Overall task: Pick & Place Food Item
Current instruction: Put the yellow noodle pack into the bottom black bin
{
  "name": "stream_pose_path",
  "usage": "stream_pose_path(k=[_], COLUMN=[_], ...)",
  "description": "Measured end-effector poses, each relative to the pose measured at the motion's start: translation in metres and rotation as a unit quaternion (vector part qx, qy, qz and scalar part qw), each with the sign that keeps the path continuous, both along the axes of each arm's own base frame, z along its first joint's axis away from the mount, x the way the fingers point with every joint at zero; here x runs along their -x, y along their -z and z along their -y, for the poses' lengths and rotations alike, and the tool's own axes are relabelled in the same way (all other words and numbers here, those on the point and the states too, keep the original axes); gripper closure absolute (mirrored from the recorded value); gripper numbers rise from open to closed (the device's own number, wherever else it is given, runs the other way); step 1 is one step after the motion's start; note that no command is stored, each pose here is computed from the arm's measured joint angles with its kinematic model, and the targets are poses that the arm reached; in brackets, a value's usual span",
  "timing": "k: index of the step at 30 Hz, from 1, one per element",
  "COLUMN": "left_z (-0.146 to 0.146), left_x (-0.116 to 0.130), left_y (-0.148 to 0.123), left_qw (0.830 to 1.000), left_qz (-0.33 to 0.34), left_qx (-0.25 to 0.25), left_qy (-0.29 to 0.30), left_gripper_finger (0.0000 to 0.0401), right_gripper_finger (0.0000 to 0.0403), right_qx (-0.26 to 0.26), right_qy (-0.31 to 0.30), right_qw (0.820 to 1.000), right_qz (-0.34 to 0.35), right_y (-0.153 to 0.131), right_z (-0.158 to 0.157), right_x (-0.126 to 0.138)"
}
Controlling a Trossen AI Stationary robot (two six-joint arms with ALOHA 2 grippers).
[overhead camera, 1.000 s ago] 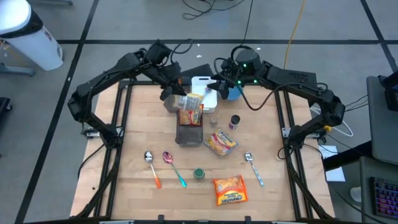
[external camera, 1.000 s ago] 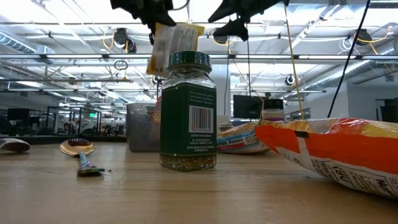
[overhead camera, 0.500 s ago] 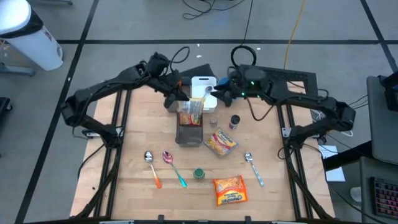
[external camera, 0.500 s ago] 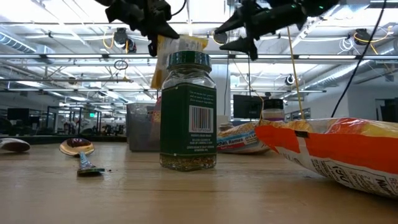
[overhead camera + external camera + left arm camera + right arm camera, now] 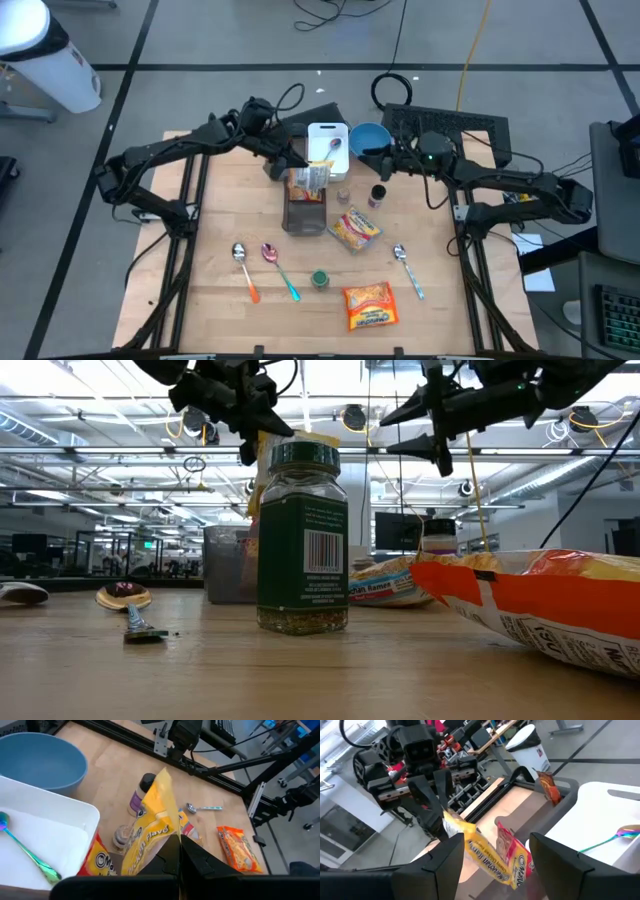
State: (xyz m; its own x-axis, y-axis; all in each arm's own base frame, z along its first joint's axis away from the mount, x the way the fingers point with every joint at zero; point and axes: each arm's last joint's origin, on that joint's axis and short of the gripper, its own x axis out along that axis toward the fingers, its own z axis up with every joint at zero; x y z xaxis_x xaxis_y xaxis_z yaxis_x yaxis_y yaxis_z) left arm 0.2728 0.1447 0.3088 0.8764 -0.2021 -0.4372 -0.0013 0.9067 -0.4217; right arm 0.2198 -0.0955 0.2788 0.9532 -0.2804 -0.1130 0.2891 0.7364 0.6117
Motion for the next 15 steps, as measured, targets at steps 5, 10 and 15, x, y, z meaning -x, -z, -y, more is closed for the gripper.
stream_pose_path(k=[5, 10, 15], left_z=[0.0002, -0.0013, -0.0074], left_x=[0.0007, 0.0018, 0.0039], left_y=[0.001, 0.0036, 0.0093], left_qw=[1.0, 1.0, 1.0], left_qz=[-0.006, -0.013, -0.03], left_qx=[0.002, -0.006, 0.006], left_qy=[0.0, 0.003, -0.008], left_gripper_finger=[0.0401, 0.0401, 0.0401], right_gripper_finger=[0.0188, 0.0188, 0.019], right_qx=[0.006, 0.007, 0.007], right_qy=[0.0, 0.001, -0.001], right_qw=[1.0, 1.0, 1.0], right_qz=[0.001, 0.0, 0.0], right_y=[-0.0009, -0.0008, -0.0008], right_z=[-0.0025, -0.0024, -0.0025], right_x=[0.0004, 0.0003, 0.0003])
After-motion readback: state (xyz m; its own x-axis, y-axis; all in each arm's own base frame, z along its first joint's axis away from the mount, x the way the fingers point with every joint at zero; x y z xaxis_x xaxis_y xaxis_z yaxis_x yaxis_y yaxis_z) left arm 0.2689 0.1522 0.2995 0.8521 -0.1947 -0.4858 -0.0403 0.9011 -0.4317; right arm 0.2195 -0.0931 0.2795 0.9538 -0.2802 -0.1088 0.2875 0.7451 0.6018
